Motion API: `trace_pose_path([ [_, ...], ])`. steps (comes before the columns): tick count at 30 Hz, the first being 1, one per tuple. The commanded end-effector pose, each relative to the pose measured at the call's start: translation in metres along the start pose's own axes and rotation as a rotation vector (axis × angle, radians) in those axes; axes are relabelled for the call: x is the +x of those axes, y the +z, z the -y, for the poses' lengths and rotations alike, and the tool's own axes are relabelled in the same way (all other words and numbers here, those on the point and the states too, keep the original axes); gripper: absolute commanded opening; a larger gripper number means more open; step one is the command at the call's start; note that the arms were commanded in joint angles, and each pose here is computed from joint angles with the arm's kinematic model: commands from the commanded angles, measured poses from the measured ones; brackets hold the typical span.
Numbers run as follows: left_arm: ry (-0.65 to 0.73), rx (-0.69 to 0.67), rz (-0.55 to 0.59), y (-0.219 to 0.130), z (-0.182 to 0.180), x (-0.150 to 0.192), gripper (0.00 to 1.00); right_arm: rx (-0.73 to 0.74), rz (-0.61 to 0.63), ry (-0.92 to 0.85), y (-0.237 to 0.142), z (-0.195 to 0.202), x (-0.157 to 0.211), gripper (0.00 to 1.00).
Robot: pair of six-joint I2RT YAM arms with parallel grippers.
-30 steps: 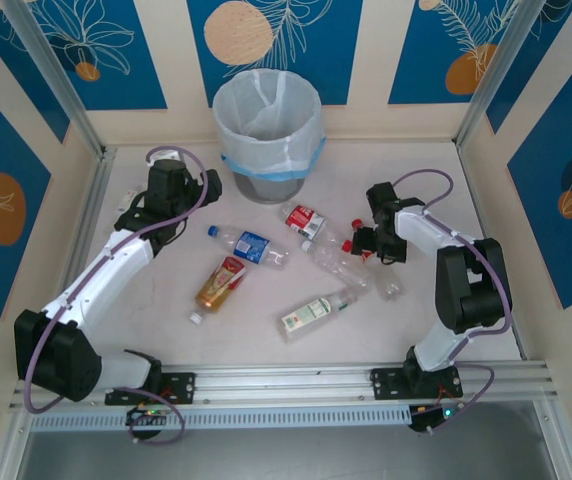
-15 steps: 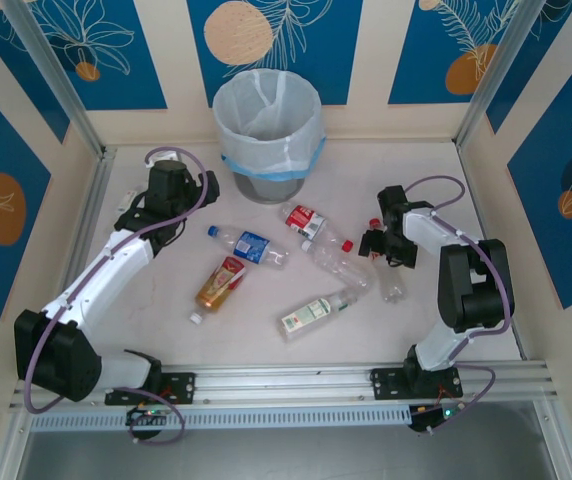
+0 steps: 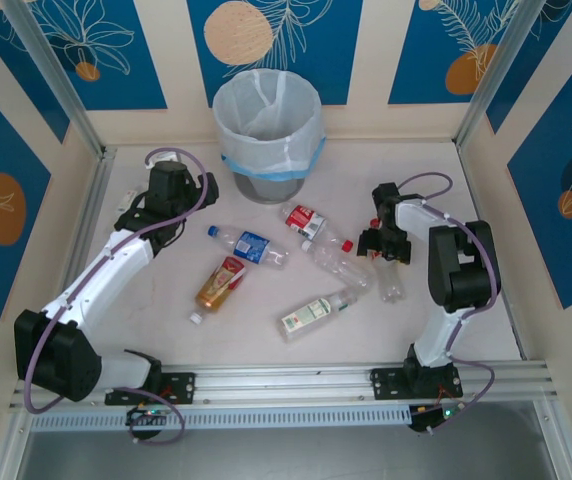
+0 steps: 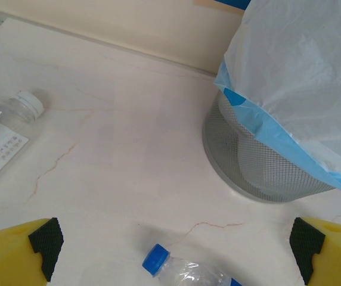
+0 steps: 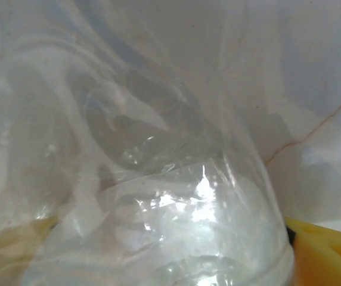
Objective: Put the plastic bottles in the bin
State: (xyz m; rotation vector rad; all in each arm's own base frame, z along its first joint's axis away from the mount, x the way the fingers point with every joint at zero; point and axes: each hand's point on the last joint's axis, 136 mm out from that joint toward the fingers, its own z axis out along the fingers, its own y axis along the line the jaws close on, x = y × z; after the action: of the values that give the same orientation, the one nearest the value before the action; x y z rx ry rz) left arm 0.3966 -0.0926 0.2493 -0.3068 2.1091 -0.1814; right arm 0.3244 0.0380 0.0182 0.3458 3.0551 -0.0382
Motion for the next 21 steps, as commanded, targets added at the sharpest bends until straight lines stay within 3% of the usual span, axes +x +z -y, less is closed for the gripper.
trace_pose_path([
  [1, 0.009, -0.003, 0.02, -0.009, -0.001, -0.006, 0.99, -0.001, -0.001, -0.022, 0.0, -0.006, -0.004, 0.8],
  [5, 0.011, -0.013, 0.02, -0.01, -0.003, -0.006, 0.99, 0.016, 0.05, -0.023, -0.006, -0.003, -0.01, 0.67],
  [21, 0.006, -0.004, 0.014, -0.007, 0.0, -0.006, 0.99, -0.009, 0.267, 0.014, -0.05, 0.006, -0.015, 0.41],
])
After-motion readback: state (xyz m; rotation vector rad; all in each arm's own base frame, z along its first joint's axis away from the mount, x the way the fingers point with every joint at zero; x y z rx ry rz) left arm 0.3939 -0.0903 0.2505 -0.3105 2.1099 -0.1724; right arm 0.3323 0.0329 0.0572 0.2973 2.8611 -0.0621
